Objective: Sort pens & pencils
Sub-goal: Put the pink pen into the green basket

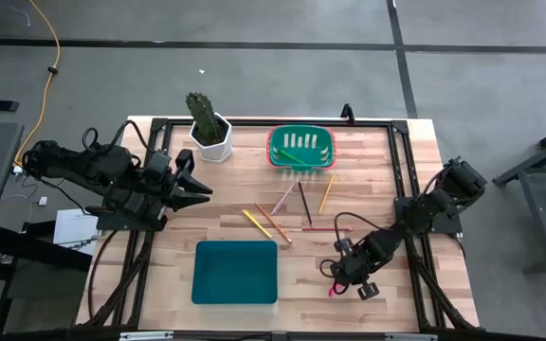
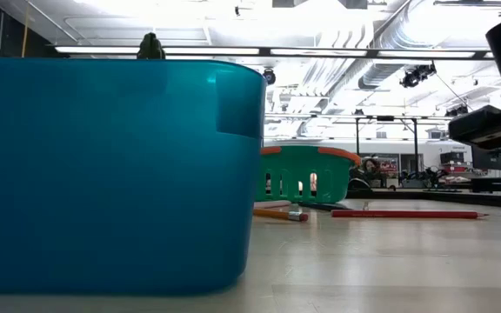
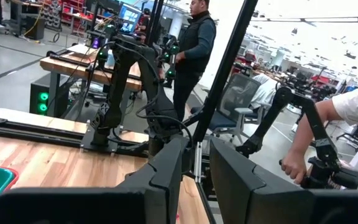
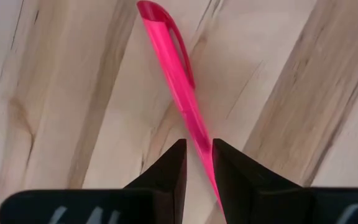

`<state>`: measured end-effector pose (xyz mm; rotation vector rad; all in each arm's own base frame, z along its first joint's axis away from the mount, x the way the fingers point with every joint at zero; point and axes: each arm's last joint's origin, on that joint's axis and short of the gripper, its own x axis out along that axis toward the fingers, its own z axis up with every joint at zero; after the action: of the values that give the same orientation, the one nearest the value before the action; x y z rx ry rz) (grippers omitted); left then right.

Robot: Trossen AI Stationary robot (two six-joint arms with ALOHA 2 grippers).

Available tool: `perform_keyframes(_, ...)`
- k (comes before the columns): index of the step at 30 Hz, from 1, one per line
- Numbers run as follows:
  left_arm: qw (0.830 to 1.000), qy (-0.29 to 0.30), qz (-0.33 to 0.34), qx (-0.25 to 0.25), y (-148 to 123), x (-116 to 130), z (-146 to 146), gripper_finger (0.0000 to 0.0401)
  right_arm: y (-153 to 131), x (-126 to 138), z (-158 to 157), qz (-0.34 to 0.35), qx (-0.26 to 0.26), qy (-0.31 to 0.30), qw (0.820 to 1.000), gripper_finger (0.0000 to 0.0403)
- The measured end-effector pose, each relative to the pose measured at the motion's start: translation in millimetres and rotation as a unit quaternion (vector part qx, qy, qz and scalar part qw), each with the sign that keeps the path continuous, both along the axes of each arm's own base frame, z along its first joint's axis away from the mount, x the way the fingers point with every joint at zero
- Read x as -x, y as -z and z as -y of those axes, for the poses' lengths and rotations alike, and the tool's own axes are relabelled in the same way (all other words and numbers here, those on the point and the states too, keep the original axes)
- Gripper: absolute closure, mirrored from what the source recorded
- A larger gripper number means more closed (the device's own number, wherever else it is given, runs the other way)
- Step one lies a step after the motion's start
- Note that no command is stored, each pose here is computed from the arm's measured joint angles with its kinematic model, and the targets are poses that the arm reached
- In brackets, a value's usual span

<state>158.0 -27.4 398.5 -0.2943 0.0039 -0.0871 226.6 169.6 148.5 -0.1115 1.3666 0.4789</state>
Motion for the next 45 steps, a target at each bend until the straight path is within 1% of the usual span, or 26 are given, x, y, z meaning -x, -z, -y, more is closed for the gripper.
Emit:
perform_keyframes(3, 1.0, 0.0, 0.0, 0.0, 0.0, 0.0, 0.0, 0.0329, 3.2, -0.4, -0.2, -0.004, 0.004, -0.003, 1.0, 0.0336)
perform_keyframes(8, 1.0, 0.0, -0.001, 0.0, 0.1, 0.0, 0.0, 0.0329, 16.3, -2.3, -2.7, -0.03, 0.008, -0.013, 0.999, 0.0336)
perform_keyframes(10, 1.0, 0.0, -0.001, 0.001, 0.1, 0.0, 0.0, 0.0329, 17.7, -1.4, -5.1, -0.027, 0.012, -0.017, 0.999, 0.0336)
perform_keyframes(17, 1.0, 0.0, -0.002, 0.001, 0.3, 0.0, 0.0, 0.0329, 12.0, -2.0, -9.8, -0.013, 0.029, -0.019, 0.999, 0.0341)
perform_keyframes(27, 1.0, 0.0, -0.003, 0.001, 0.5, -0.1, 0.0, 0.0329, 11.6, -2.3, -9.6, -0.013, 0.031, -0.011, 0.999, 0.0386)
perform_keyframes(37, 1.0, 0.0, -0.003, 0.0, 0.5, -0.1, 0.0, 0.0329, 9.9, -4.3, -11.2, -0.01, 0.027, -0.007, 1.0, 0.039)
perform_keyframes(41, 1.0, 0.0, -0.003, 0.0, 0.6, -0.1, 0.0, 0.0329, 1.4, -13.1, -17.9, 0.02, 0.006, -0.011, 1.0, 0.039)
perform_keyframes(45, 1.0, 0.0, -0.003, 0.0, 0.5, -0.1, 0.0, 0.0329, -4.3, -16.7, -19.9, 0.026, 0.01, -0.008, 1.0, 0.0391)
